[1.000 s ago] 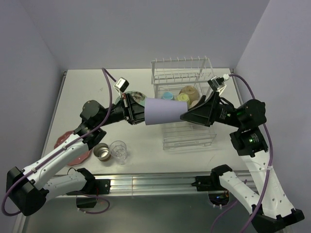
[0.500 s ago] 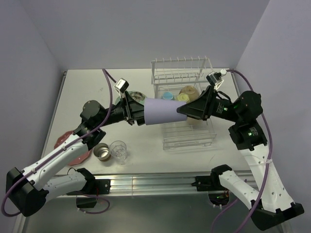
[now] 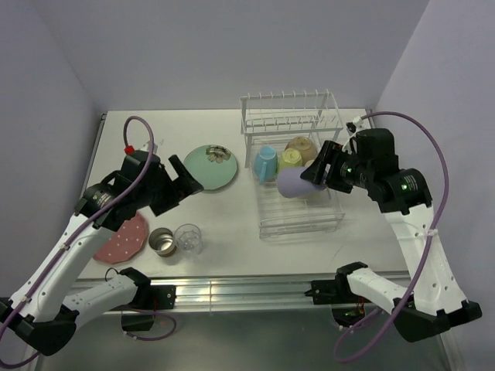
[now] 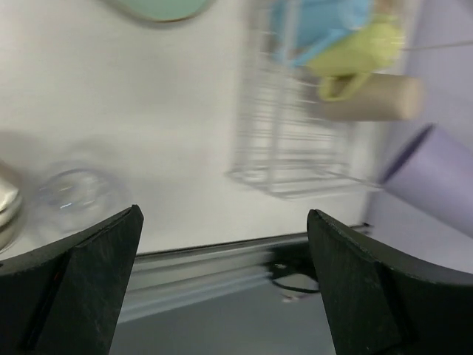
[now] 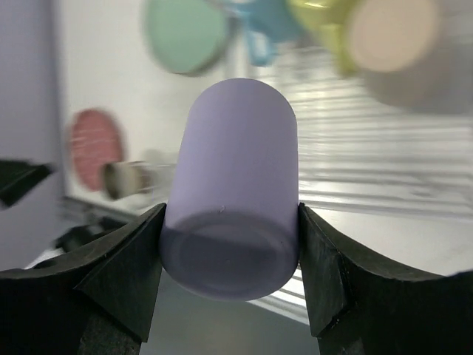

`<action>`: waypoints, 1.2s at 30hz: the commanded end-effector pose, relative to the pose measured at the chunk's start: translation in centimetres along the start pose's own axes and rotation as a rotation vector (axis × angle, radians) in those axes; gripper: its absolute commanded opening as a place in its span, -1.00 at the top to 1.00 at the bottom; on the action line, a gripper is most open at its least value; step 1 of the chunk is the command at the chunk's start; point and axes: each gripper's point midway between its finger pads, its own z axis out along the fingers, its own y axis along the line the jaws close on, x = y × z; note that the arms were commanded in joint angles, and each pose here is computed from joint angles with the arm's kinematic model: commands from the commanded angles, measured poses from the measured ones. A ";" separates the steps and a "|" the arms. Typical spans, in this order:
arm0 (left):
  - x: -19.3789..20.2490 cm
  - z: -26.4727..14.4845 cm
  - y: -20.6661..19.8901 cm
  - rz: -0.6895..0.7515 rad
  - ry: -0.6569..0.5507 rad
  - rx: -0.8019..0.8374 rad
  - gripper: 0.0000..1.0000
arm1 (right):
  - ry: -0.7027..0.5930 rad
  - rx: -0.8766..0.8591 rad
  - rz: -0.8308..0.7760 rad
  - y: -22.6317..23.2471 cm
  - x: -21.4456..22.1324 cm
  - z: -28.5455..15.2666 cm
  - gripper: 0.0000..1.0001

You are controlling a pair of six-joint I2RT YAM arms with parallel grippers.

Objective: Load the mixed dishes into the dish rack

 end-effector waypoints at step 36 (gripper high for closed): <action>4.1 3.3 11.9 0.259 0.206 -0.451 -0.64 | 0.208 0.667 -0.128 -15.5 3.1 6.1 0.79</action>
